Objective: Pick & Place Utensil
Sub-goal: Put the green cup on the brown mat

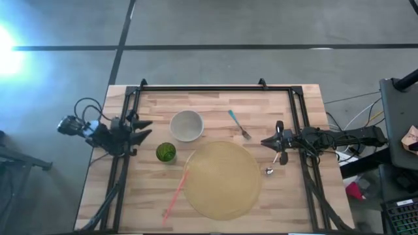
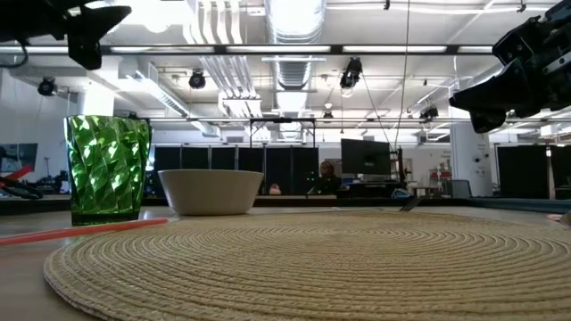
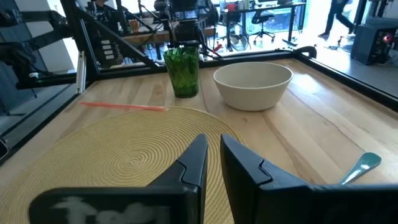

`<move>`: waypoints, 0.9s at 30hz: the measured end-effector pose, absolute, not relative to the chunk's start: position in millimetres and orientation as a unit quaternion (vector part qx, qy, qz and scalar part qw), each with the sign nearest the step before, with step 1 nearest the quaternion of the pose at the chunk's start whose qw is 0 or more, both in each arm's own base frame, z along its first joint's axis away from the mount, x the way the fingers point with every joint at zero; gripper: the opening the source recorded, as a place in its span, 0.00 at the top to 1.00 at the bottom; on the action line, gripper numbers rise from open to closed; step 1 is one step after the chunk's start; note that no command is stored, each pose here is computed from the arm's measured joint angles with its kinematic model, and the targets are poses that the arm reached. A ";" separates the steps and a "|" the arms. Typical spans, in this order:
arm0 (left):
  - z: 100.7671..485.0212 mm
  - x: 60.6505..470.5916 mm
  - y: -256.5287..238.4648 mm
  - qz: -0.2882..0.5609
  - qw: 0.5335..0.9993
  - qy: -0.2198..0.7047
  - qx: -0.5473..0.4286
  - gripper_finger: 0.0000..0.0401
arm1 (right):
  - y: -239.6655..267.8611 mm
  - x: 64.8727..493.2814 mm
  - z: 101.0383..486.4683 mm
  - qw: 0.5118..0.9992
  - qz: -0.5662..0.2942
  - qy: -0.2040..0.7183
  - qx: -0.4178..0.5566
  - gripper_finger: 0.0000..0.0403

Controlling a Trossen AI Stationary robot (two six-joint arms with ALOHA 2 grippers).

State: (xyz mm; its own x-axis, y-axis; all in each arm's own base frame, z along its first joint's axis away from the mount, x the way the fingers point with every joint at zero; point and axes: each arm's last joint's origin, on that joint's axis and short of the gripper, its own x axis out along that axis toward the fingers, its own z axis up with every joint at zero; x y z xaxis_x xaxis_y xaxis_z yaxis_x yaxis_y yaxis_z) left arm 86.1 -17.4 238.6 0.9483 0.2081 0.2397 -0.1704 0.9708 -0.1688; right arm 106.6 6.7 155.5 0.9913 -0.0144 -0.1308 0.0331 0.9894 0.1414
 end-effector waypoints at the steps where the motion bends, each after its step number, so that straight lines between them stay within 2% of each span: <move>1: 241.7 88.0 -17.5 0.108 0.986 -0.111 -0.069 0.58 | 6.7 106.6 155.6 0.995 -0.012 0.065 0.072 0.89; 7: 268.2 95.9 -16.8 0.189 0.979 -0.021 -0.073 0.58 | 6.7 106.6 155.6 0.995 -0.012 0.065 0.072 0.89; 17: 308.6 95.0 -15.8 0.240 0.951 0.120 -0.155 0.58 | 6.7 106.6 155.5 0.995 -0.012 0.065 0.072 0.89; 27: 322.3 98.4 -17.9 0.271 0.916 0.193 -0.223 0.58 | 6.7 106.6 155.5 0.995 -0.012 0.065 0.072 0.89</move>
